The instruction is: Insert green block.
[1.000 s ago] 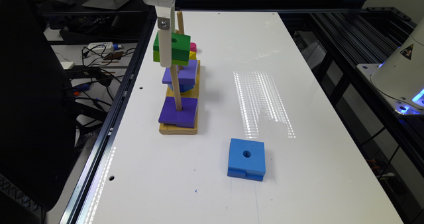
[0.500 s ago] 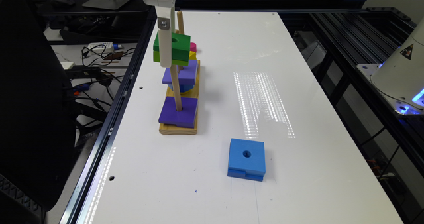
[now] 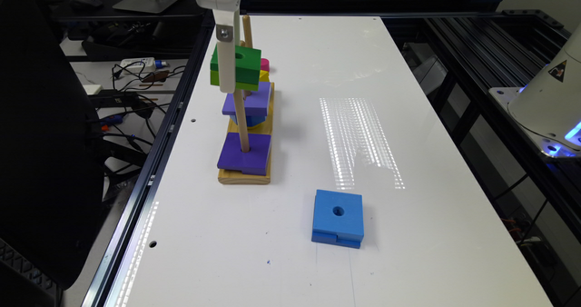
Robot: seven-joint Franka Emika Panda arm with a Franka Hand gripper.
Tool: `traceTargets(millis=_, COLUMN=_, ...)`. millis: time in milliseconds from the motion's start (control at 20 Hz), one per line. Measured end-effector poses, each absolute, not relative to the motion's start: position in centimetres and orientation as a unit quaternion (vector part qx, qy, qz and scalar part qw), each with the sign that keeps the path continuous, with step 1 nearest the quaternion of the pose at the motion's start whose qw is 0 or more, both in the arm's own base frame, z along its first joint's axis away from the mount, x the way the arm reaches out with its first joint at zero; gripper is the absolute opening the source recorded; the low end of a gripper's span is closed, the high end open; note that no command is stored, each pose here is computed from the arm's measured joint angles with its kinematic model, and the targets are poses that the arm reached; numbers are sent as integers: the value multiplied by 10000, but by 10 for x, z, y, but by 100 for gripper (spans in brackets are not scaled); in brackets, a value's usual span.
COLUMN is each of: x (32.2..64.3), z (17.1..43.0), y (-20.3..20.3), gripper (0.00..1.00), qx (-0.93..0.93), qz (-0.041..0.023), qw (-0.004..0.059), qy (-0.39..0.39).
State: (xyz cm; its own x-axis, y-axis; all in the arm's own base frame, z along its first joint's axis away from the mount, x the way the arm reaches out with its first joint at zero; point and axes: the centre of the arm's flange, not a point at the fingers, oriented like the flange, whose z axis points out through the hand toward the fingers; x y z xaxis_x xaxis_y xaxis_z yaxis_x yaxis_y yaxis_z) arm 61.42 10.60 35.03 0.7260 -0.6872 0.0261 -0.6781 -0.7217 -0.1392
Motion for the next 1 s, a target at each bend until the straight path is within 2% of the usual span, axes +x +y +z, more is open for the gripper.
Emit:
traceTargets(millis=550, x=615, z=348, y=106, gripper=0, qx=-9270, qz=-378, qw=601, qy=3684)
traceTargets(millis=650, x=616, z=344, y=106, gripper=0, qx=-9270, qz=-361, qw=597, qy=3685)
traceTargets(millis=800, x=618, z=334, y=106, gripper=0, qx=-9271, qz=-375, qw=609, qy=3679)
traceTargets(millis=1000, x=619, z=333, y=106, gripper=0, qx=-9274, qz=-378, qw=603, qy=3672)
